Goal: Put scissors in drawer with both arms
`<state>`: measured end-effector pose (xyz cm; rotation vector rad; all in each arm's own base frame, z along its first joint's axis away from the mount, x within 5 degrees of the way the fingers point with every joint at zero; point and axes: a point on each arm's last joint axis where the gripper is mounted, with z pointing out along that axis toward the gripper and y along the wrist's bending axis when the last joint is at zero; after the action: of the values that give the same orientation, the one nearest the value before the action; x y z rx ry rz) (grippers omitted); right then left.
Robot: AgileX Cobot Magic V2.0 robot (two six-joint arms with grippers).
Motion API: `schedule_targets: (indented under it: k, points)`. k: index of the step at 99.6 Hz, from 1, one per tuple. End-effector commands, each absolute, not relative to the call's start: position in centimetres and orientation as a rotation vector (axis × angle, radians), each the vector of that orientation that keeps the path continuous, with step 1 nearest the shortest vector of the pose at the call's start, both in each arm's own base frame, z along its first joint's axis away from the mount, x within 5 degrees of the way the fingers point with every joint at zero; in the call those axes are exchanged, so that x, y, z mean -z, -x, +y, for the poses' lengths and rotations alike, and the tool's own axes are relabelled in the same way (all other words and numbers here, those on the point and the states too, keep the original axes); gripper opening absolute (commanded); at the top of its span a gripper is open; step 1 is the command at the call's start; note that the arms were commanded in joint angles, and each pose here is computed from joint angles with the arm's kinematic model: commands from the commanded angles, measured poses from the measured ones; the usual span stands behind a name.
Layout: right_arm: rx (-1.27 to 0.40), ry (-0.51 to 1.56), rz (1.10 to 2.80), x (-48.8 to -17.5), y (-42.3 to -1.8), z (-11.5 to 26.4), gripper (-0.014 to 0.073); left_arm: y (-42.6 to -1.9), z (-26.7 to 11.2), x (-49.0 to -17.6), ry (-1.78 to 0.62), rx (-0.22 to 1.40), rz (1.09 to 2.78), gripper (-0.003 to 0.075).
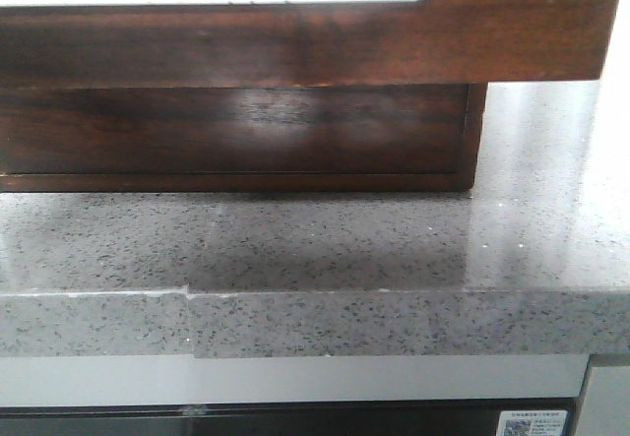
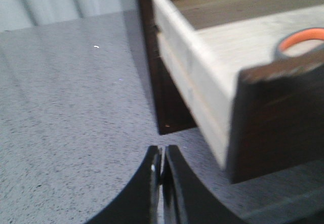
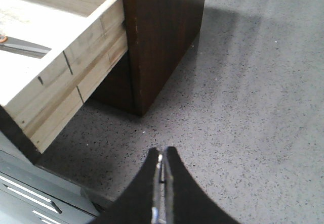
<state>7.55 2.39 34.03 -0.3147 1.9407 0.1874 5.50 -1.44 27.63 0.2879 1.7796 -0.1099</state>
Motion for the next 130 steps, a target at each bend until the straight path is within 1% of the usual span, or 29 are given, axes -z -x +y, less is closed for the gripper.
schedule_targets:
  k: [1, 19, 41, 130]
  points:
    - [-0.174, 0.296, 1.853, -35.3, -7.8, 2.3, -0.0069, -5.7, -1.1, -27.2, -0.197, 0.1, 1.618, -0.002]
    - [-0.174, 0.296, 1.853, -35.3, -7.8, 2.3, -0.0069, -5.2, -0.6, -23.4, -0.111, 0.066, 1.531, -0.002]
    - [-0.174, 0.296, 1.853, -35.3, -7.8, 2.3, -0.0069, -5.5, -0.5, -20.0, -0.036, 0.11, 1.528, -0.002]
    - [-0.174, 0.296, 1.853, -35.3, -7.8, 2.3, -0.0069, -5.5, -0.5, -20.0, -0.038, 0.109, 1.53, -0.002]
